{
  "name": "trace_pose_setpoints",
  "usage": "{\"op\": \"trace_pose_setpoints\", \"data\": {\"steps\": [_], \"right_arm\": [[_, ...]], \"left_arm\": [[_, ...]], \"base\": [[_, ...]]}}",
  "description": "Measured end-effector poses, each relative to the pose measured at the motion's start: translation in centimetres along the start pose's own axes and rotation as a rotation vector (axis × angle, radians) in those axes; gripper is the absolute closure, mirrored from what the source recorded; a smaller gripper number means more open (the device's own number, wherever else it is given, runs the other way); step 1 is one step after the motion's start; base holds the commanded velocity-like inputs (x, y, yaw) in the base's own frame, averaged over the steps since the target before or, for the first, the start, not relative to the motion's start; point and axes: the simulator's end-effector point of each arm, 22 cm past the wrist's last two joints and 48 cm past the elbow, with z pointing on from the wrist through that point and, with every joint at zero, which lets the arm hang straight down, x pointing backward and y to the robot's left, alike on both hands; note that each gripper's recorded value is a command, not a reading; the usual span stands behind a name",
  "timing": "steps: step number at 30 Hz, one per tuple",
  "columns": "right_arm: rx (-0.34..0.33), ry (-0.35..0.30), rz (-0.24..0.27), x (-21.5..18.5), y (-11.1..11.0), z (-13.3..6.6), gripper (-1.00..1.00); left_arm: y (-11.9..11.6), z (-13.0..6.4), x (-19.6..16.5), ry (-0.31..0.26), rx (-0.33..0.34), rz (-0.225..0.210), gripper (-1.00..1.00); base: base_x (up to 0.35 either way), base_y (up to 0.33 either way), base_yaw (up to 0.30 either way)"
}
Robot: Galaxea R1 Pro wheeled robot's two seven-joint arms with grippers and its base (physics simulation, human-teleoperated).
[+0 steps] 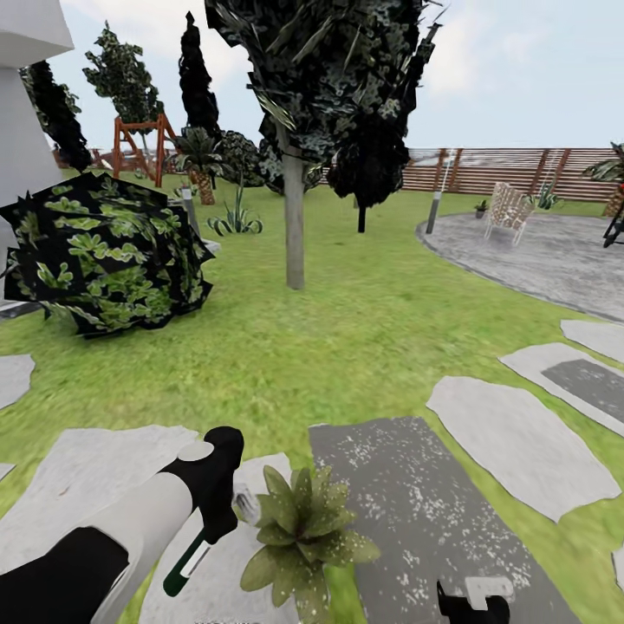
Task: Pick up the pesticide atomizer in the garden and spray insectifuge to fully cover both potted plants in the garden.
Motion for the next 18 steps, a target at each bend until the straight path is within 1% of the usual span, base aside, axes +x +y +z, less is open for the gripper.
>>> {"op": "trace_pose_setpoints", "data": {"steps": [3,8,13,15,17,18], "right_arm": [[0.0,0.0,0.0,0.0,0.0,0.0,-1.0],[0.0,-0.001,0.0,0.0,0.0,0.0,-1.0],[0.0,-0.001,0.0,0.0,0.0,0.0,-1.0],[0.0,-0.001,0.0,-0.1,0.0,0.0,-1.0],[0.001,-0.002,0.0,-0.1,0.0,0.0,-1.0],[0.001,-0.002,0.0,-0.1,0.0,0.0,-1.0]], "left_arm": [[0.0,0.0,0.0,0.0,0.001,-0.001,1.0],[-0.2,0.0,0.1,0.0,0.011,-0.004,1.0],[-0.9,0.0,-0.2,-0.004,0.033,0.0,1.0],[-1.5,0.0,-0.2,-0.005,0.056,0.001,1.0],[-2.3,0.0,-0.2,-0.003,0.098,0.001,1.0],[-2.4,-0.1,-0.1,-0.002,0.104,0.001,1.0]], "base": [[-0.004,0.297,-0.299],[0.147,0.3,-0.282],[0.19,0.241,-0.041],[0.059,0.063,-0.003],[0.011,0.011,-0.001],[0.005,0.005,0.0]]}}
